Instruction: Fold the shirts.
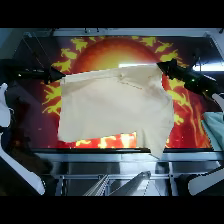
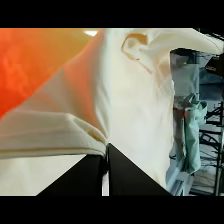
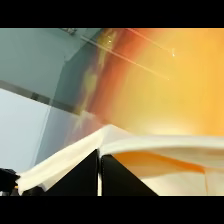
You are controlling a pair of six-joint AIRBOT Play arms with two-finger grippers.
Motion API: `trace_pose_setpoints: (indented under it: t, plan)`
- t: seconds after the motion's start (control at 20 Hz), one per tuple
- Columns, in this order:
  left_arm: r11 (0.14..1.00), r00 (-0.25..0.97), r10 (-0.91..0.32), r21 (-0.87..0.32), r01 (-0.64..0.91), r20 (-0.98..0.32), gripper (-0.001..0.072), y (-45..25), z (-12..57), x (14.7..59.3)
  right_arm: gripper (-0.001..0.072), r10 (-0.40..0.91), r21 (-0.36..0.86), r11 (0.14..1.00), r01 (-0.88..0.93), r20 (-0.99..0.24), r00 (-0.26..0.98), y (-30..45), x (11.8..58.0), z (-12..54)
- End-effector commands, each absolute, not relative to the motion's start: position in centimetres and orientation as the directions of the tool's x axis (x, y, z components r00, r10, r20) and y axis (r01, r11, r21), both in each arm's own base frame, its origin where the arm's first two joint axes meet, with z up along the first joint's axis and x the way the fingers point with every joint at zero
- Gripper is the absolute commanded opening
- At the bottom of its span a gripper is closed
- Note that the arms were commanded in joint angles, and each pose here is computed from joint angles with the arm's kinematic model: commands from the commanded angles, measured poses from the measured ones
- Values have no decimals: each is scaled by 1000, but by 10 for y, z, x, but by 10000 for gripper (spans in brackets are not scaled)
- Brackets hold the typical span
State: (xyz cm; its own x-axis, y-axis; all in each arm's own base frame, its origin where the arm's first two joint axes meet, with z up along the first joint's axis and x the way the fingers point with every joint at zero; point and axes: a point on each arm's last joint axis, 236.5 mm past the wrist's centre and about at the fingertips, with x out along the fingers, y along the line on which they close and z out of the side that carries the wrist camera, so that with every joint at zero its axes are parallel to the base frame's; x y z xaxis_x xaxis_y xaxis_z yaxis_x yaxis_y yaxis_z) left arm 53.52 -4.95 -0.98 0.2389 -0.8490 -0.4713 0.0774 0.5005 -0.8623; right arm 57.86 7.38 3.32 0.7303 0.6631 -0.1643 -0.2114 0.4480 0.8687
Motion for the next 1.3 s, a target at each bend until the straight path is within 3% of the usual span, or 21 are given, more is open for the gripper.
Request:
trace_pose_setpoints:
  t: [0.0, 0.2, 0.35, 0.6, 0.95, 1.1, 1.15, 1.2, 1.25]
  plan:
    - [473, 216, -855, -880, -47, -471, 20, -33, -61, 548, 15, 634, 897, 419, -143, -176, 753, 49, 584, 12]
    - [465, 221, -856, -883, -65, -467, 20, -21, -62, 546, 15, 667, 924, 347, -162, -122, 735, 30, 572, 26]
    - [424, 164, -882, -896, -129, -441, 19, -5, -56, 524, 15, 726, 947, 316, -56, -204, 657, 13, 543, 6]
    - [373, 60, -914, -890, -261, -401, 19, -6, -59, 490, 15, 775, 879, 455, 143, -470, 422, 7, 479, -57]
    - [522, -79, -847, -797, -304, -525, 14, -20, -97, 467, 15, 717, 795, 581, 173, -601, 353, -1, 465, -88]
    - [530, -84, -842, -788, -313, -533, 14, -18, -99, 466, 24, 709, 784, 599, 162, -614, 347, -1, 465, -91]
    - [526, -88, -845, -789, -318, -528, 101, -18, -97, 464, 140, 717, 789, 595, 154, -608, 342, 1, 463, -90]
    - [518, -97, -849, -781, -348, -519, 383, -17, -94, 461, 310, 722, 792, 591, 152, -604, 337, 1, 462, -87]
    - [510, -115, -853, -766, -390, -509, 679, -15, -88, 456, 325, 728, 796, 587, 144, -598, 335, -1, 459, -81]
